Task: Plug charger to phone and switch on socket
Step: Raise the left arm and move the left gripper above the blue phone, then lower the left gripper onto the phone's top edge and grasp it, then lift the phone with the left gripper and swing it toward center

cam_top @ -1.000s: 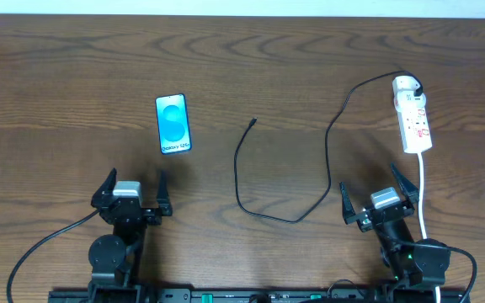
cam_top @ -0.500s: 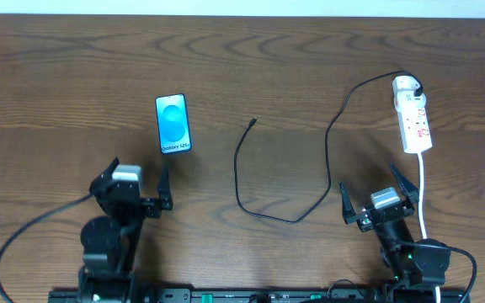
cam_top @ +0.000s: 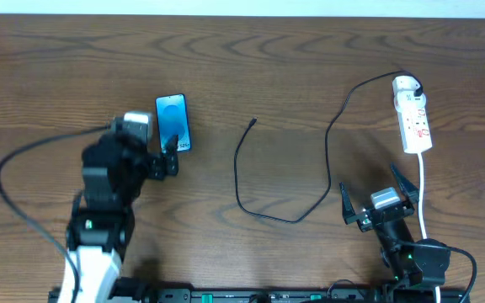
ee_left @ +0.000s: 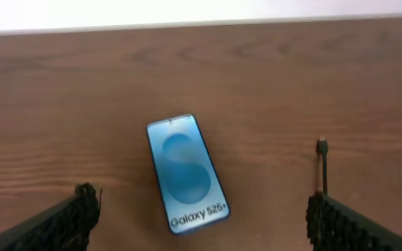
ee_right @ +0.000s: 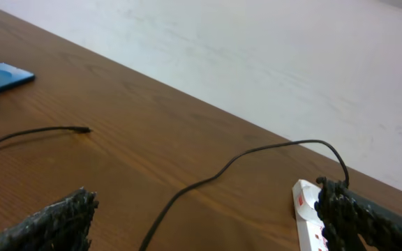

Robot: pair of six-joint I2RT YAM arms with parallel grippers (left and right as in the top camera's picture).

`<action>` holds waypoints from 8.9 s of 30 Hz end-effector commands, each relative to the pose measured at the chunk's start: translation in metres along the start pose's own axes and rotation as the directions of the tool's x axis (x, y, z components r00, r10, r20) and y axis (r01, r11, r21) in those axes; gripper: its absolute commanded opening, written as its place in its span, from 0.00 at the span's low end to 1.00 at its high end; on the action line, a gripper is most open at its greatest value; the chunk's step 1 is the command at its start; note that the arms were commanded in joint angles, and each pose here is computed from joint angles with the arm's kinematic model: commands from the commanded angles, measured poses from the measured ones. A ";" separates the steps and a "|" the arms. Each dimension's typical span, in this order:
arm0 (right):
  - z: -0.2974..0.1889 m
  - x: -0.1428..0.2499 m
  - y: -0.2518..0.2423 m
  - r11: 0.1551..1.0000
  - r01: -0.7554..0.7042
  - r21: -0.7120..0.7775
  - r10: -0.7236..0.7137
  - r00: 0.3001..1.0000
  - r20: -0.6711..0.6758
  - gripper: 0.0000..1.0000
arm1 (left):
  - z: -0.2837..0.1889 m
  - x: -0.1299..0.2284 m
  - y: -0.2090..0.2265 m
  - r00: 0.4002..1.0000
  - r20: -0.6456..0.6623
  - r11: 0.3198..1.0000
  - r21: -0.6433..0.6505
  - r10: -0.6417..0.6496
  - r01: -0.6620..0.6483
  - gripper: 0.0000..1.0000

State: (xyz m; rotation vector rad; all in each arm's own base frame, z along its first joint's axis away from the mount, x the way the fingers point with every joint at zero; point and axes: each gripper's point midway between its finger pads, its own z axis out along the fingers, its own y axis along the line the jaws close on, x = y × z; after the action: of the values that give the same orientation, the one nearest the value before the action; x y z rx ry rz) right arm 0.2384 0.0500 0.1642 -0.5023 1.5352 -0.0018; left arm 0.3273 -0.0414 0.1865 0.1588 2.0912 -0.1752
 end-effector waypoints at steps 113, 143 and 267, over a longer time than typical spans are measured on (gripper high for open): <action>0.000 0.001 0.000 1.000 0.011 0.003 -0.011 1.000 -0.002 0.99 | 0.175 0.037 0.061 0.625 -0.719 0.952 -0.253 -0.303 0.171 0.96; 0.000 0.001 0.000 1.000 0.011 0.002 -0.011 1.000 -0.002 0.99 | 0.181 0.056 0.061 0.600 -0.715 0.933 -0.297 -0.359 0.204 0.96; 0.000 0.001 0.000 1.000 0.011 0.003 -0.011 1.000 -0.002 0.99 | 0.144 0.042 -0.033 0.525 -0.745 0.895 -0.220 -0.411 0.388 0.75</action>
State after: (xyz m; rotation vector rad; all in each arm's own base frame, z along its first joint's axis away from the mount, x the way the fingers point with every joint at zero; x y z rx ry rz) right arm 0.2384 0.0501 0.1642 -0.5026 1.5351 -0.0014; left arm 0.4245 -0.0753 0.0614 -0.3616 3.0171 -0.2097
